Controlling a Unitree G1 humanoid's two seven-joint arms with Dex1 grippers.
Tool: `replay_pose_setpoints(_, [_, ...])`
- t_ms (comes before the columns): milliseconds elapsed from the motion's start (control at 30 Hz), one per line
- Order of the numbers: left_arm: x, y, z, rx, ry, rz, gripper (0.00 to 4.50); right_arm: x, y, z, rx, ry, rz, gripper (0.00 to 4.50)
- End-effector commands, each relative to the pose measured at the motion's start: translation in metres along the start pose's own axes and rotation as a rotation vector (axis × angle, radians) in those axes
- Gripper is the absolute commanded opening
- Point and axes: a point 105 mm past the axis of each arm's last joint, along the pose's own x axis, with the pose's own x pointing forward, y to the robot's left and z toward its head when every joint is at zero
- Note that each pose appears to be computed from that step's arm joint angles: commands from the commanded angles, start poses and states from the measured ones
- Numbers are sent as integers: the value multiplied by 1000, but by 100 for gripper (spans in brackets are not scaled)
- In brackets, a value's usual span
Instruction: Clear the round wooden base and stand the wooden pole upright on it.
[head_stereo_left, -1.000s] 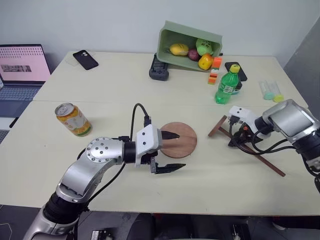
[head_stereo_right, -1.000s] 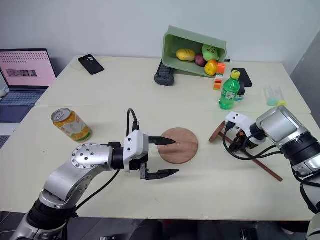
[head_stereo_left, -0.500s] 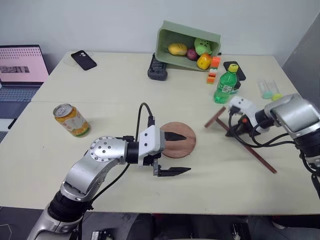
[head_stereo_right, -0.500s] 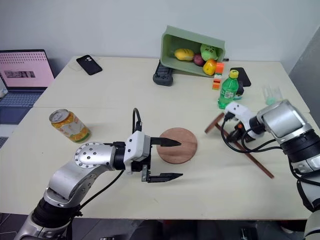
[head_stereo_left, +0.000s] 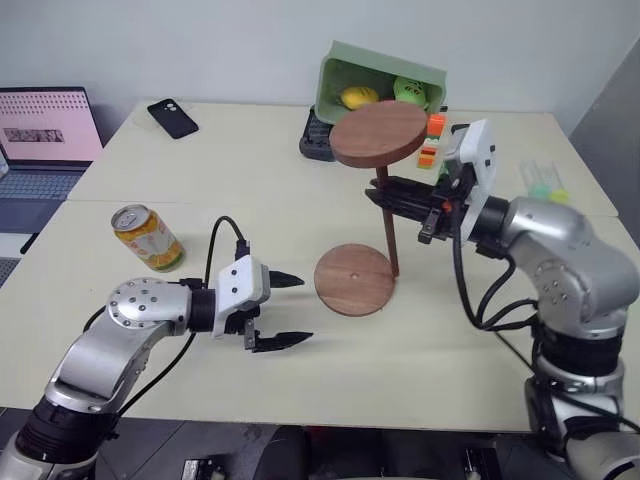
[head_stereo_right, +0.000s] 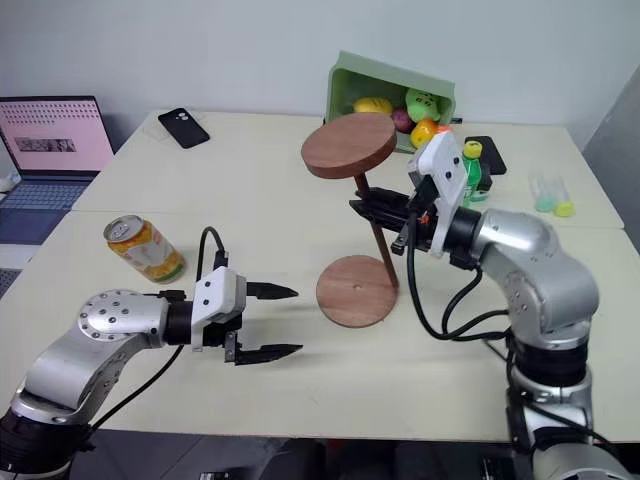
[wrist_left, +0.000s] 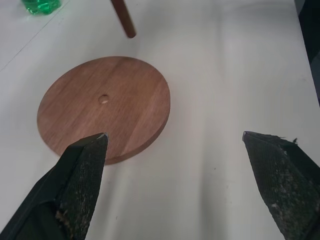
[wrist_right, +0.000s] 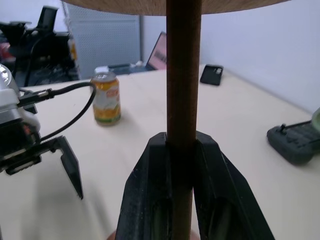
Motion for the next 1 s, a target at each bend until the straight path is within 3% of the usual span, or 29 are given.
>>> replay_pose_setpoints(33, [-12,9,3,27,-4,39,450,0,11,6,-70,-144,-60,22])
replay_pose_setpoints(300, [-13,19,16,52,-42,16,450,13,20,-6,-20,-216,-84,22])
replay_pose_setpoints(1000, [-10,18,3,80,13,-30,450,19,28,-36,-27,-180,-57,22])
